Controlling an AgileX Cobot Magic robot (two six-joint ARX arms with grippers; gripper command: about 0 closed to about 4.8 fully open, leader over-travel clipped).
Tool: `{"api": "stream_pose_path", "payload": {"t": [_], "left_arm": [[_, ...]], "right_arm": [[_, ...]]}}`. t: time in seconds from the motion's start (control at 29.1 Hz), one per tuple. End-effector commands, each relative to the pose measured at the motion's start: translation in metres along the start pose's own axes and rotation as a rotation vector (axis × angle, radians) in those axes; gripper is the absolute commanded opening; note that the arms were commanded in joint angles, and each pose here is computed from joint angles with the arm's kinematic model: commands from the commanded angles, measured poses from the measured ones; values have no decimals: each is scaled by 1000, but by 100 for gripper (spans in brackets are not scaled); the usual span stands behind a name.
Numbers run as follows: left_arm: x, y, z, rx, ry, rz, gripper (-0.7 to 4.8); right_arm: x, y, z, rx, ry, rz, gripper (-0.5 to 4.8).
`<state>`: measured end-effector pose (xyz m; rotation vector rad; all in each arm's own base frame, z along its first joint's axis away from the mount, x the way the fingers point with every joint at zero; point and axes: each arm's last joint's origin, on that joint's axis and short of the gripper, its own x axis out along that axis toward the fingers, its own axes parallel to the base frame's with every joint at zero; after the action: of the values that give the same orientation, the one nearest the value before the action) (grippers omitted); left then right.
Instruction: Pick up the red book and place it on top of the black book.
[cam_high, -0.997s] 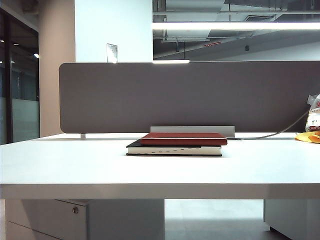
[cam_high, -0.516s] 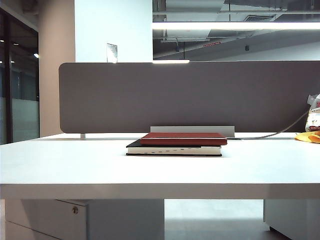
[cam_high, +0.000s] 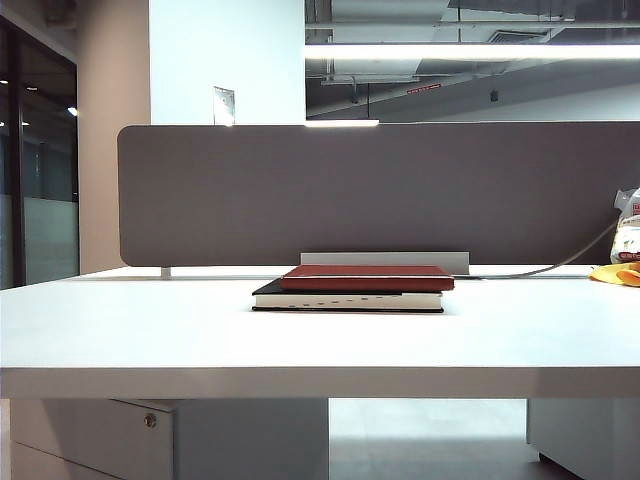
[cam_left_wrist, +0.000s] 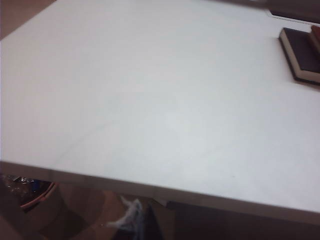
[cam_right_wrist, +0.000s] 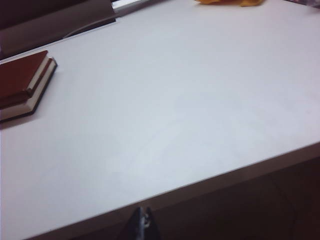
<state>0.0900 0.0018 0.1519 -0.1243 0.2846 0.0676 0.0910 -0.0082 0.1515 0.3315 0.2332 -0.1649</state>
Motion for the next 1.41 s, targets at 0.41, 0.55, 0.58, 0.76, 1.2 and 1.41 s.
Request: {"api": "stream_pose_path", "payload": {"t": [0.41, 0.55, 0.58, 0.76, 1.2, 1.41], "left_arm": [[1, 0, -3, 1, 20, -1, -5], [1, 0, -3, 1, 20, -1, -6], [1, 0, -3, 1, 20, -1, -6], [1, 0, -3, 1, 20, -1, -6], [1, 0, -3, 1, 20, -1, -6], [3, 1, 0, 24, -59, 42, -5]], "right_arm": [[4, -1, 1, -223, -99, -35, -1], [5, -2, 0, -278, -112, -45, -1], [5, -2, 0, -290, -109, -46, -1], [5, -2, 0, -296, -109, -43, -1], [5, -2, 0, -296, -109, -43, -1], [5, -2, 0, -296, -109, -43, -1]]}}
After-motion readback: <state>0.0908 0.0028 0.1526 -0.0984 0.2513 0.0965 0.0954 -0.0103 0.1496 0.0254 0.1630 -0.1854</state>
